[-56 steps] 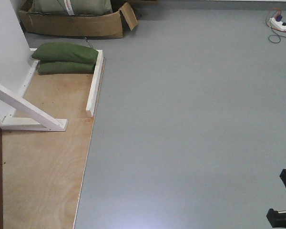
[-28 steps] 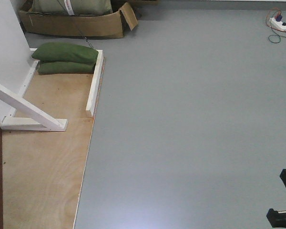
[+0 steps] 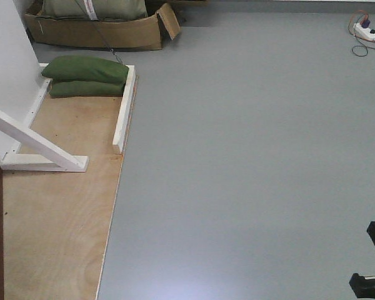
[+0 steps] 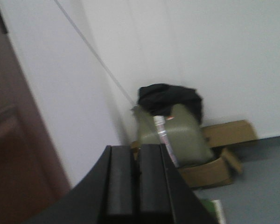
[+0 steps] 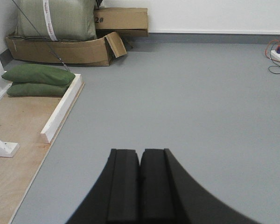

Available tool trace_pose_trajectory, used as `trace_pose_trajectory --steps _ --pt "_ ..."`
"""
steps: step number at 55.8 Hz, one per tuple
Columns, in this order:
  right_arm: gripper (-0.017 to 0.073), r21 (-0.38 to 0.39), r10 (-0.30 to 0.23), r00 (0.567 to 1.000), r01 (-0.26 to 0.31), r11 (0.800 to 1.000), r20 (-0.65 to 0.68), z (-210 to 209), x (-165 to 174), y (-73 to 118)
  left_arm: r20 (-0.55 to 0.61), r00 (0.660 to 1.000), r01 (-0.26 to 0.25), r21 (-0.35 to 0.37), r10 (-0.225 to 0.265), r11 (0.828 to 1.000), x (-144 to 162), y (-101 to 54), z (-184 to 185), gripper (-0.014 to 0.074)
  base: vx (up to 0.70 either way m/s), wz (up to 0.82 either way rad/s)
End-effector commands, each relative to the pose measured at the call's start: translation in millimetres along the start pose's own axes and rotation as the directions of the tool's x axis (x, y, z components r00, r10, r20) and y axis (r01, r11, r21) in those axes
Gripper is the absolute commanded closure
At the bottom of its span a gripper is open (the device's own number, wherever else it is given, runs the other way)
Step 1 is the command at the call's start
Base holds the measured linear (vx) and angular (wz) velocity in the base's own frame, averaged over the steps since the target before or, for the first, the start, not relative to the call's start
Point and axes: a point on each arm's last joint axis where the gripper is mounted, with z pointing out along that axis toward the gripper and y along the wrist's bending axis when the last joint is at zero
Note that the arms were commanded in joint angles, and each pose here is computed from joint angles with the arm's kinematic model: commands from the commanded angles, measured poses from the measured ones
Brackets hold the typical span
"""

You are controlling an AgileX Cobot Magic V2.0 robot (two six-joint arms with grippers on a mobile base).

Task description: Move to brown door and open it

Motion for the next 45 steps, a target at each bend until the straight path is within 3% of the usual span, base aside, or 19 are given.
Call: trace_pose_trajectory --steps 1,5,8,14,19,22,24,34,38,43,45 --pt "0.0559 0.006 -0.017 0.997 0.016 1.000 0.081 -0.1 -6.1 -0.5 -0.019 0.996 -0.089 -0.139 0.088 0.986 -25.2 18.0 -6.4 0.0457 0.00 0.00" --pt "0.0559 0.006 -0.017 0.997 0.016 1.000 0.081 -0.1 -6.1 -0.5 -0.090 0.993 -0.103 -0.258 0.082 0.961 -31.0 31.4 -14.0 0.0457 0.00 0.00" --pt "0.0559 0.006 -0.017 0.997 0.016 1.000 0.081 -0.1 -6.1 -0.5 -0.128 0.990 -0.093 -0.359 0.050 0.929 -33.1 41.6 -21.1 0.0457 0.00 0.00" --pt "0.0559 0.006 -0.017 0.997 0.016 1.000 0.081 -0.1 -6.1 -0.5 -0.139 0.990 -0.052 -0.562 -0.033 0.825 -38.1 60.9 -37.5 0.0457 0.00 0.00" --pt "0.0559 0.006 -0.017 0.997 0.016 1.000 0.081 -0.1 -6.1 -0.5 -0.120 0.992 -0.052 -0.691 -0.043 0.721 -42.1 72.6 -48.8 0.0457 0.00 0.00" --pt "0.0559 0.006 -0.017 0.997 0.016 1.000 0.081 -0.1 -6.1 -0.5 -0.122 0.992 -0.070 -0.734 -0.030 0.675 -43.1 76.6 -52.9 0.0457 0.00 0.00" --pt "0.0559 0.006 -0.017 0.997 0.016 1.000 0.081 -0.1 -6.1 -0.5 -0.121 0.992 -0.073 -0.753 -0.028 0.654 -43.5 78.4 -54.8 0.0457 0.00 0.00" --pt "0.0559 0.006 -0.017 0.997 0.016 1.000 0.081 -0.1 -6.1 -0.5 -0.137 0.990 -0.107 -0.818 -0.011 0.566 -44.5 84.5 -62.6 0.0457 0.00 0.00" --pt "0.0559 0.005 -0.016 0.997 0.016 1.000 0.077 -0.1 -5.8 -0.5 -0.160 0.987 -0.130 -0.855 -0.016 0.502 -44.1 88.0 -64.9 0.0457 0.00 0.00" --pt "0.0559 0.005 -0.016 0.997 0.016 1.000 0.077 -0.1 -5.8 -0.5 -0.164 0.985 -0.134 -0.913 -0.046 0.386 -43.5 92.6 -67.3 0.0457 0.00 0.00" --pt "0.0559 0.005 -0.016 0.997 0.016 1.000 0.077 -0.1 -5.8 -0.5 -0.157 0.987 -0.133 -0.920 -0.035 0.369 -45.0 92.8 -66.8 0.0457 0.00 0.00"
